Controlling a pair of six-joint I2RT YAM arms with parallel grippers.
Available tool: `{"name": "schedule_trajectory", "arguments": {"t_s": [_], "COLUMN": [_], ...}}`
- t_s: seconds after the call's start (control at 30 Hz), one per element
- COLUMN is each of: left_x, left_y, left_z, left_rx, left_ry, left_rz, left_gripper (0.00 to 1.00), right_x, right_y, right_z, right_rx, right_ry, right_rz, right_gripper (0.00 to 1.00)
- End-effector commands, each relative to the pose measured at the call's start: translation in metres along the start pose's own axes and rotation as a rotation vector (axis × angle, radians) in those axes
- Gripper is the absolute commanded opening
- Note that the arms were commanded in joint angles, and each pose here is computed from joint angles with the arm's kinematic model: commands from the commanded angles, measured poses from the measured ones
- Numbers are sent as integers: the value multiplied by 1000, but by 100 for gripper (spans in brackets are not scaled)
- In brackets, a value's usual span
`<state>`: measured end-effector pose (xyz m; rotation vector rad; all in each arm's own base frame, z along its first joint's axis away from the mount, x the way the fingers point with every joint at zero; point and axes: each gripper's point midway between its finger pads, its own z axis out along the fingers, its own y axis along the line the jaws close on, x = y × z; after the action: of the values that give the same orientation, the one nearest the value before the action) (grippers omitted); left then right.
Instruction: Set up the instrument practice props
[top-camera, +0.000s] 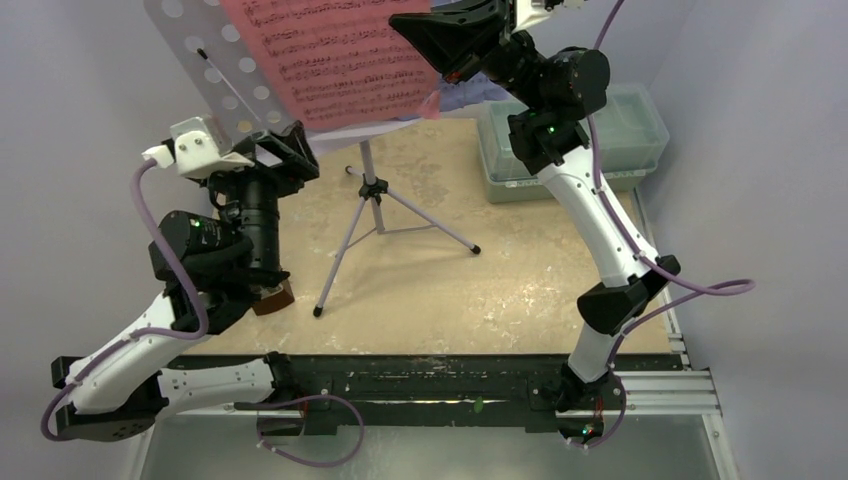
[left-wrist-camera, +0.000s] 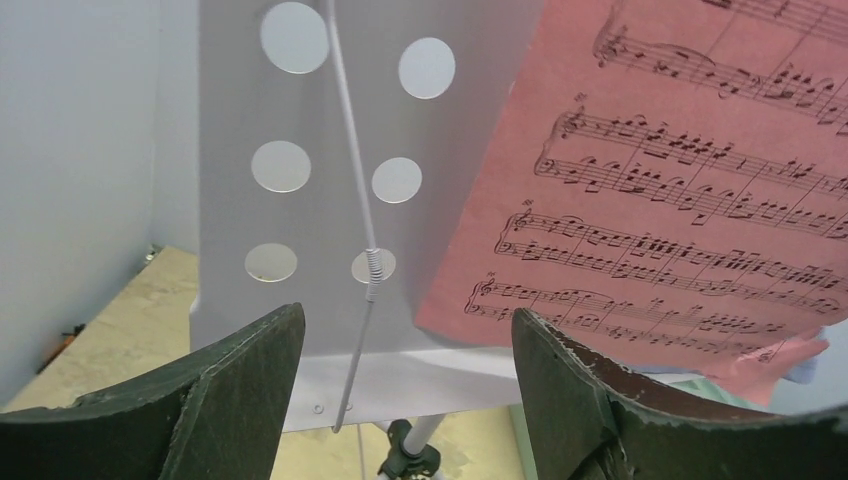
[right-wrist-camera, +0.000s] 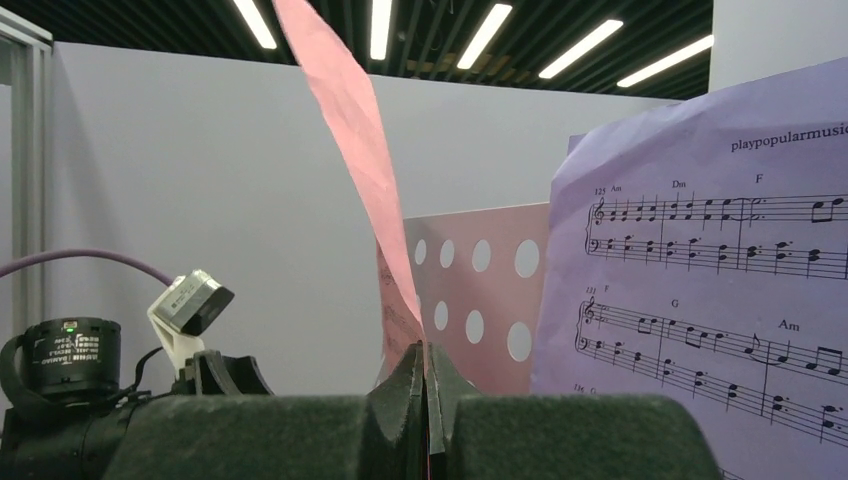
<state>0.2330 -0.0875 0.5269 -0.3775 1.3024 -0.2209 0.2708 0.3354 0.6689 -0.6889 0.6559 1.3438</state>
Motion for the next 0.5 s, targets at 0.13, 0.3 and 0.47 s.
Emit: {"name": "schedule_trajectory", "arguments": {"t_s": [0.13, 0.3, 0.47], "left_x": [-1, 6, 11], "left_y": [4, 2, 4], "left_z": [6, 9, 17], "left_rx": [-77, -76, -96], "left_ry": [-37, -43, -56], "left_rz": [115, 133, 155], "left_gripper": [75, 66, 52], "right_x": [-24, -25, -26], "right_y": [4, 5, 8], "right_z": [11, 12, 12], "right_rx": [-10, -23, -27], "right_ry": [-67, -81, -86], "right_rz": [-77, -79, -87], "right_gripper": [0, 0, 0]}}
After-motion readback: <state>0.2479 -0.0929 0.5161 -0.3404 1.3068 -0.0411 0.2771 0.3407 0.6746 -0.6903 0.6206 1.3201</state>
